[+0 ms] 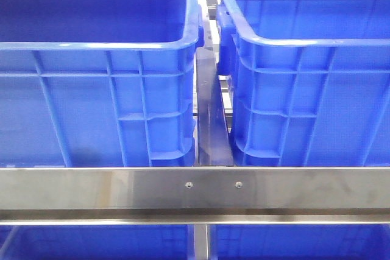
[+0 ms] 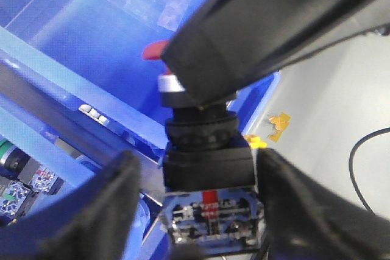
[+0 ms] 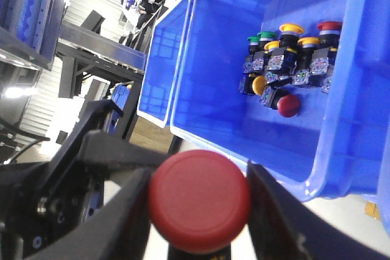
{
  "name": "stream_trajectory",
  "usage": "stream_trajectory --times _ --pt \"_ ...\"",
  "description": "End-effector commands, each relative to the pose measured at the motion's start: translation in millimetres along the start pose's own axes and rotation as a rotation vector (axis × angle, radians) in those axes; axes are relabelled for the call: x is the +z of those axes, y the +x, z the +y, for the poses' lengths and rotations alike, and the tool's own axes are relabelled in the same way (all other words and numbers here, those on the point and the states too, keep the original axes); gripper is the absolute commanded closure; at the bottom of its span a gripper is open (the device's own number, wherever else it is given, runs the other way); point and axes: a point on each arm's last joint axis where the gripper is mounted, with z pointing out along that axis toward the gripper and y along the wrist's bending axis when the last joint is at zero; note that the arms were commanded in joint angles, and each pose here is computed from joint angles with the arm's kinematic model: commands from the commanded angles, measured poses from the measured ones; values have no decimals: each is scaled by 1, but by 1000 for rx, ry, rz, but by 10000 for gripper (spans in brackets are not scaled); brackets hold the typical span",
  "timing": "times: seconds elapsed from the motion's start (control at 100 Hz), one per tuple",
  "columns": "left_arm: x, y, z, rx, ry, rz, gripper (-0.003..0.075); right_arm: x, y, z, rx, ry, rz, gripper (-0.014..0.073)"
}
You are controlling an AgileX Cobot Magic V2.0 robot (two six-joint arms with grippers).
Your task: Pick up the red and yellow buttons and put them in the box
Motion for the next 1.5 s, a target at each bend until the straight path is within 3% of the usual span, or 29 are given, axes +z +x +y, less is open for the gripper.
stream_trajectory --times 0.0,0.44,0.72,0.89,1.1,1.28,1.49 --pt "-25 -13 -2 -4 2 -120 258 -4 -7 19 -36 -86 -39 406" --pt "-46 -13 3 -30 -21 -159 258 -6 -28 34 -181 -46 -139 406" --pt "-55 1 55 -163 -165 -160 258 -7 -35 27 -229 59 -199 406" --pt "-71 24 90 -270 -270 -164 258 -8 -36 25 -238 89 -210 406" --pt "-105 63 110 -380 -402 -233 258 -8 -38 23 -239 106 -226 406" --pt "-135 104 114 -459 -529 -279 258 -8 -38 22 -255 119 -229 406" --pt "-159 147 102 -516 -649 -323 260 -9 -39 21 -267 140 -240 406"
